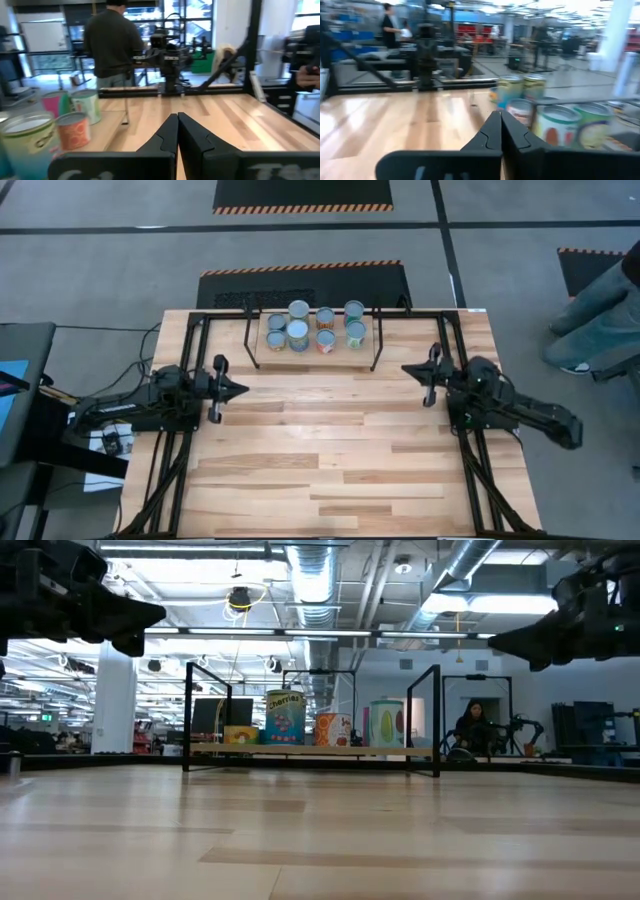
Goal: Pick and place cans onto a shelf
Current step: Return to Home Position
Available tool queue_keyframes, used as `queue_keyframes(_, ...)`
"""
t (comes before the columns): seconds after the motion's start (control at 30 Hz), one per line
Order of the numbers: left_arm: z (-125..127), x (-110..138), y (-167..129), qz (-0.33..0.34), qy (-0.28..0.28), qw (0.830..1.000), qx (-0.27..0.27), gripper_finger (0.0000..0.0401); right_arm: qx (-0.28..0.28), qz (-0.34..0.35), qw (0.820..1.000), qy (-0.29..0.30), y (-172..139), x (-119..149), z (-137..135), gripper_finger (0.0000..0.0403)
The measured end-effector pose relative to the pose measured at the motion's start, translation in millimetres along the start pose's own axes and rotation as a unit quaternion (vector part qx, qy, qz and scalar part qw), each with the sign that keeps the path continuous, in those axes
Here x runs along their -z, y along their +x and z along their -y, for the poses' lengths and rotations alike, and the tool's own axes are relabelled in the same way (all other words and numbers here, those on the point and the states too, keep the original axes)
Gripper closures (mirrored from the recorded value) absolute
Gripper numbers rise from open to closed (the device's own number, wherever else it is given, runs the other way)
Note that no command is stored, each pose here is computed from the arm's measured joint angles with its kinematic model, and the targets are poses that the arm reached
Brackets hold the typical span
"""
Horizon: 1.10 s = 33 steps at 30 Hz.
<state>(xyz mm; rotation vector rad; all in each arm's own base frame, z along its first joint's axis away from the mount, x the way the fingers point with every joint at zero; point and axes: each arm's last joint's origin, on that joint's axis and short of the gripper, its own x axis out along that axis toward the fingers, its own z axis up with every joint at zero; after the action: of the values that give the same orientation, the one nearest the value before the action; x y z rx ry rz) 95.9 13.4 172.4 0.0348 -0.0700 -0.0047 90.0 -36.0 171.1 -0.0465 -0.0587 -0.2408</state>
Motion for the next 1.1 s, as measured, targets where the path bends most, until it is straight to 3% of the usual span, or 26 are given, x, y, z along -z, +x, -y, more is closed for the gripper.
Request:
queue_keyframes(0.13,-2.0,1.5,0.0,-0.008,-0.002,0.999,-0.035,0.0401,0.035,-0.014,0.999,0.001,0.1,2.5,5.5,0.0386)
queue_keyframes(0.43,-5.9,3.8,-0.6,-0.019,-0.010,0.994,-0.103,0.0401,0.039,-0.053,0.998,0.010,4.0,9.3,7.4,0.0368)
queue_keyframes(1.1,-6.1,4.0,-0.7,-0.020,-0.006,0.994,-0.107,0.0401,0.039,-0.057,0.998,0.011,4.3,9.9,7.5,0.0371)
